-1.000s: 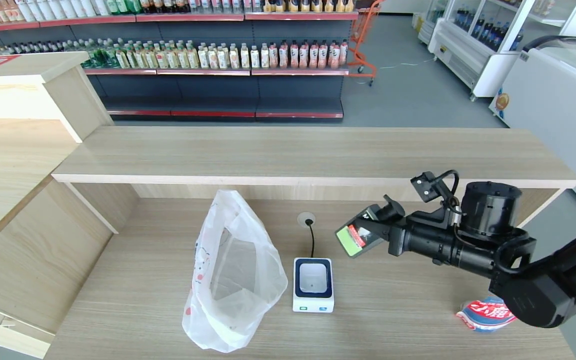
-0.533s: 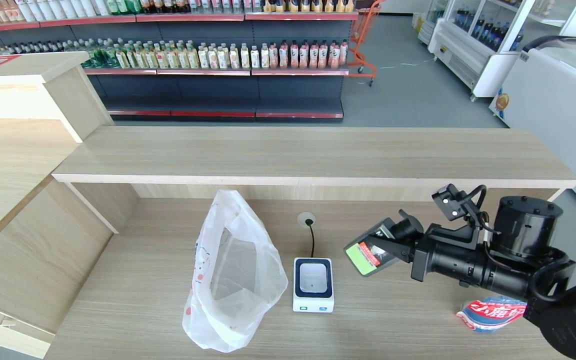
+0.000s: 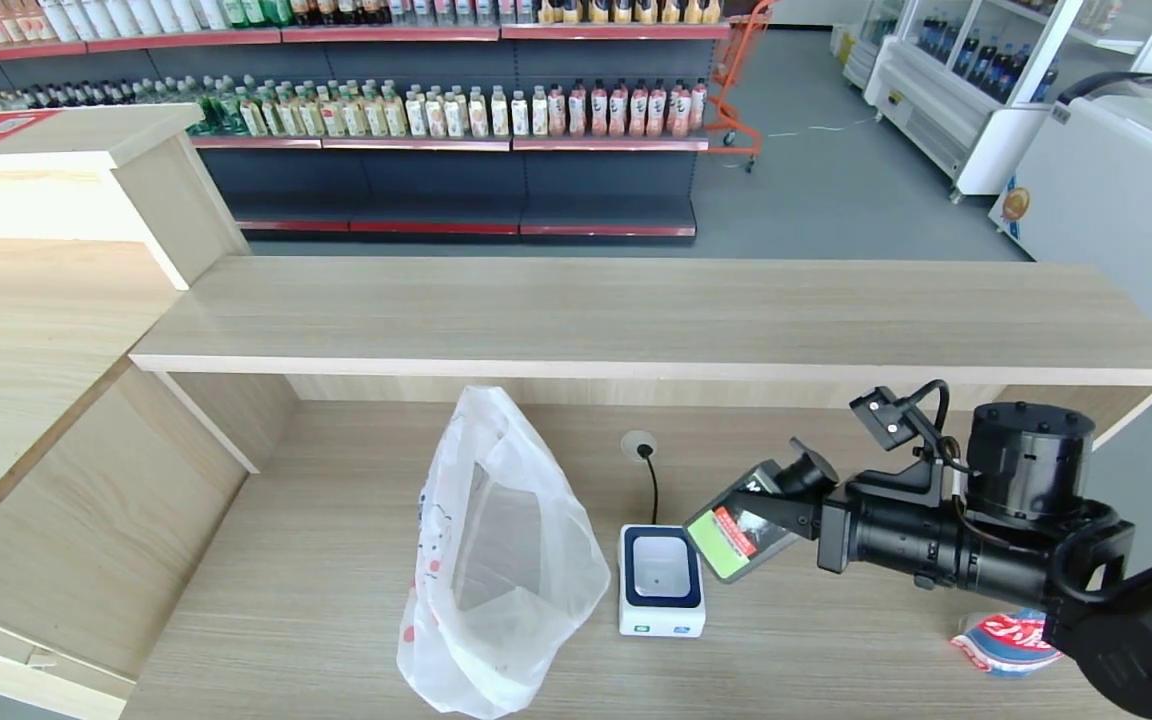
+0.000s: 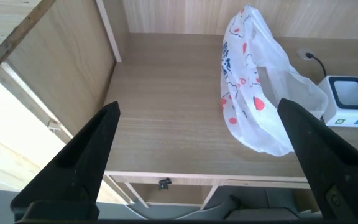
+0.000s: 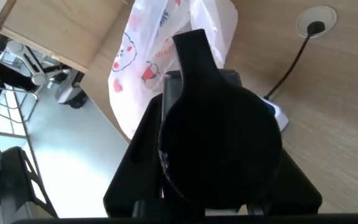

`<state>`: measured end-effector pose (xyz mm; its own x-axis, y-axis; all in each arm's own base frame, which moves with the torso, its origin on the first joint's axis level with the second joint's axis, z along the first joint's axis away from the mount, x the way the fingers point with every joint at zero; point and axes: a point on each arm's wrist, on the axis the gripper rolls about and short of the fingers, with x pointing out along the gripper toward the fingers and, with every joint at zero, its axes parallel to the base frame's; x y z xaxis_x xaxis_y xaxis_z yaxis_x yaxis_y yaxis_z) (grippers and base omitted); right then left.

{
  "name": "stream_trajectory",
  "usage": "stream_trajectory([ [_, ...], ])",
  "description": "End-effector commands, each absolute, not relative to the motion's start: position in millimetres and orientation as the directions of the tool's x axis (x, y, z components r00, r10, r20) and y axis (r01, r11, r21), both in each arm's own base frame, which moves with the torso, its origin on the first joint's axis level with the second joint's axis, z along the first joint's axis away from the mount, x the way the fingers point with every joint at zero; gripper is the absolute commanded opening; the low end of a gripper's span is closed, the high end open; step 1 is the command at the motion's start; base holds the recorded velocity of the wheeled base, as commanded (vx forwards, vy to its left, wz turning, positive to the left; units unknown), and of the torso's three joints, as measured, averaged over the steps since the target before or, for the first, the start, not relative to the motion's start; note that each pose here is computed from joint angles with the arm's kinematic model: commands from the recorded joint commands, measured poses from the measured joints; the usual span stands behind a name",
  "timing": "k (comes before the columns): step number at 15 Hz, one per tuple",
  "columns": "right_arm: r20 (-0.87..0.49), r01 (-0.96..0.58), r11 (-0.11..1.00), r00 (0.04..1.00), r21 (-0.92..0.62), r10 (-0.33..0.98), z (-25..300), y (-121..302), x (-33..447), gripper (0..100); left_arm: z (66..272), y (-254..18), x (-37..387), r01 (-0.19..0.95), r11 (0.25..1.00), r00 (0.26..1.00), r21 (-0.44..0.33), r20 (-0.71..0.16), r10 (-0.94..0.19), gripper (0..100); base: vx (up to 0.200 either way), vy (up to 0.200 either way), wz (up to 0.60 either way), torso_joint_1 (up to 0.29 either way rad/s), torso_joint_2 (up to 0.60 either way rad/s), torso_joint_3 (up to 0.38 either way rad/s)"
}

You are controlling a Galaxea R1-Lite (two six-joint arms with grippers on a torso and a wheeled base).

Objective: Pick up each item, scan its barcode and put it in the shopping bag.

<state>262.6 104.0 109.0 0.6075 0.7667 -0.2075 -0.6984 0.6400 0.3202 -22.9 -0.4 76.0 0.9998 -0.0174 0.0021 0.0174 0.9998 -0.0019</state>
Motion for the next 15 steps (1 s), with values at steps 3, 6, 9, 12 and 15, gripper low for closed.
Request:
stream_trajectory([
  [3, -0.238, -0.699, 0.628, 0.581, 0.342, 0.778, 98.2, 123.1, 279.4, 0, 76.1, -0.4, -22.9, 0.017, 1.000, 1.000, -0.003, 0.003, -0.017, 100, 0.000, 0.067, 0.00, -0.001, 0.00, 0.001],
  [6, -0.294, -0.674, 0.650, 0.580, 0.351, 0.760, 83.3, 153.5, 301.4, 0, 76.1, -0.4, -22.9, 0.017, 1.000, 1.000, -0.003, 0.003, -0.017, 100, 0.000, 0.000, 0.00, 0.000, 0.00, 0.000],
  [9, -0.344, -0.676, 0.650, 0.553, 0.347, 0.759, 54.9, 188.1, 310.0, 0, 76.1, -0.4, -22.9, 0.017, 1.000, 1.000, -0.003, 0.003, -0.017, 100, 0.000, 0.000, 0.00, 0.000, 0.00, 0.000],
  [12, -0.378, -0.688, 0.660, 0.549, 0.303, 0.746, 31.5, 216.8, 310.8, 0, 76.1, -0.4, -22.9, 0.017, 1.000, 1.000, -0.003, 0.003, -0.017, 100, 0.000, 0.000, 0.00, 0.000, 0.00, 0.000],
  [15, -0.418, -0.777, 0.622, 0.536, 0.094, 0.733, -5.1, 236.5, 324.5, 0, 76.1, -0.4, -22.9, 0.017, 1.000, 1.000, -0.003, 0.003, -0.017, 100, 0.000, 0.000, 0.00, 0.000, 0.00, 0.000],
])
